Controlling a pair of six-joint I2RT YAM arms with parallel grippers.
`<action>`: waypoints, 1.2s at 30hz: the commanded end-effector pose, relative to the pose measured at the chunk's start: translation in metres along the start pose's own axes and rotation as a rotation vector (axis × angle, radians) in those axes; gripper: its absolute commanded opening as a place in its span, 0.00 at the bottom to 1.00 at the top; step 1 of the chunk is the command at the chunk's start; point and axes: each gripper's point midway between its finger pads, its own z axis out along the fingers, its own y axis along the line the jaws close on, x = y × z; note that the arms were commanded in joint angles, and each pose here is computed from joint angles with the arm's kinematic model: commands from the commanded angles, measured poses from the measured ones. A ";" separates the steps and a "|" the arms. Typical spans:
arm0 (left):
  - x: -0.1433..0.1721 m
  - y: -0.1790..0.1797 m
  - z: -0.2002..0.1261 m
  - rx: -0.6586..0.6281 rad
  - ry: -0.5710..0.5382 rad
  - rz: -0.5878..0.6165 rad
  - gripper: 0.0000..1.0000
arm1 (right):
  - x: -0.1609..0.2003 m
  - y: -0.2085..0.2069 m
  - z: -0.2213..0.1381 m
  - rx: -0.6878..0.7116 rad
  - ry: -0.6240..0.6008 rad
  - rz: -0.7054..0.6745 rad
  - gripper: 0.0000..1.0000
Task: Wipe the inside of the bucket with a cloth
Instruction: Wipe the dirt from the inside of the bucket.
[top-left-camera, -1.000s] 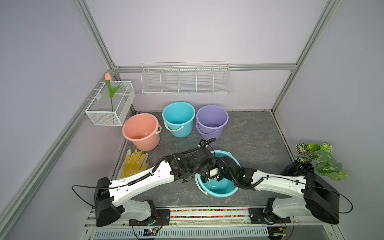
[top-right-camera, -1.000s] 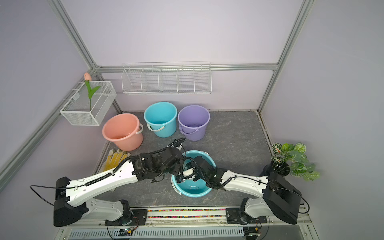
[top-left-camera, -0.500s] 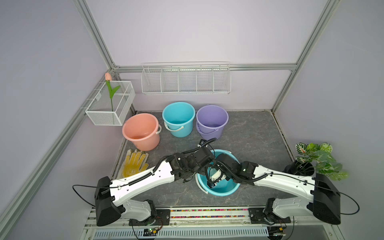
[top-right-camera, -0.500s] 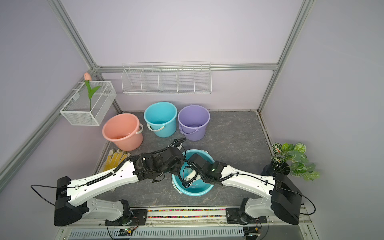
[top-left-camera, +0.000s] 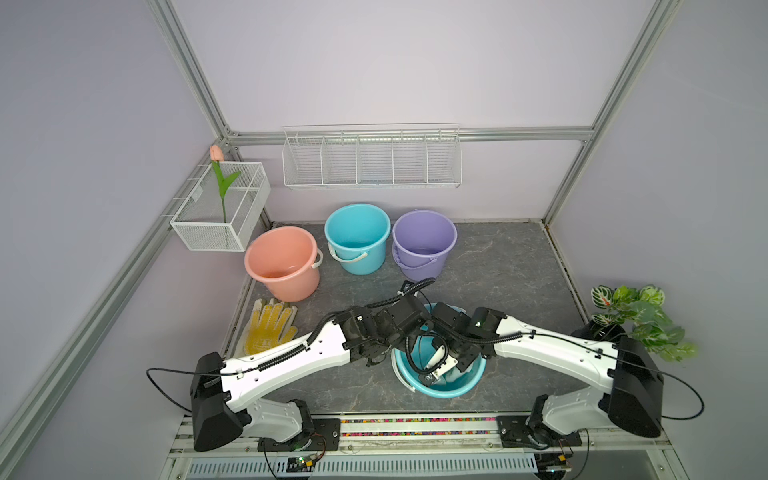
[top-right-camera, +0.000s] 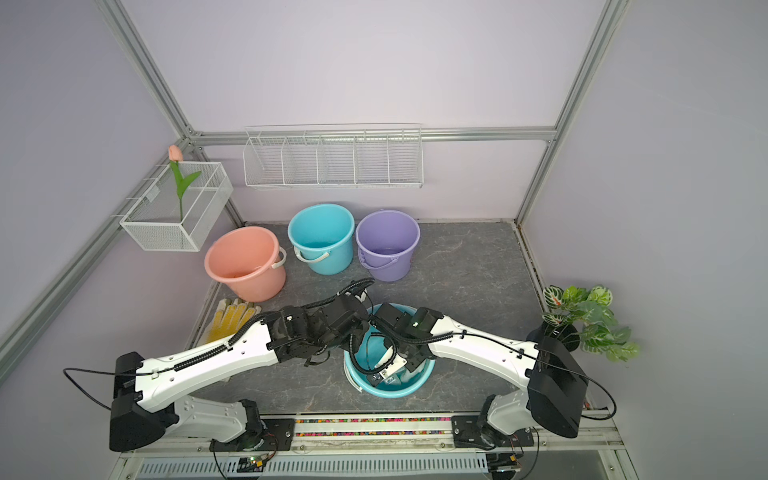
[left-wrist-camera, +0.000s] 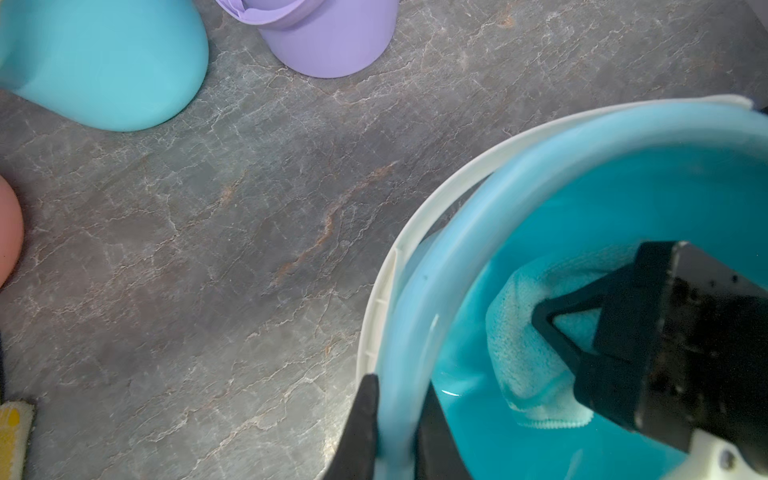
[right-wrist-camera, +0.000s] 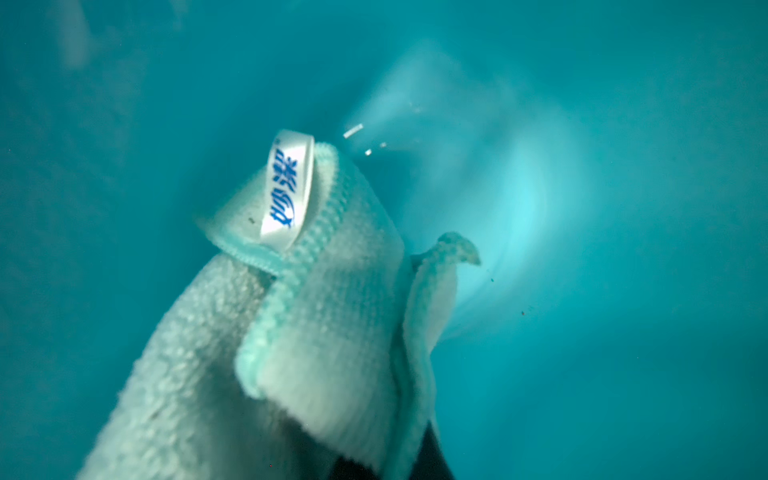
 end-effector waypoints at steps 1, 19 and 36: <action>-0.019 0.001 -0.007 -0.007 -0.078 -0.034 0.00 | -0.030 0.034 0.000 -0.178 -0.230 0.111 0.07; -0.015 -0.007 -0.006 0.072 -0.101 -0.108 0.00 | -0.062 -0.043 -0.018 0.244 -0.613 0.374 0.07; -0.011 -0.004 -0.008 0.147 -0.118 -0.153 0.00 | -0.006 -0.072 -0.118 0.867 -0.276 0.056 0.07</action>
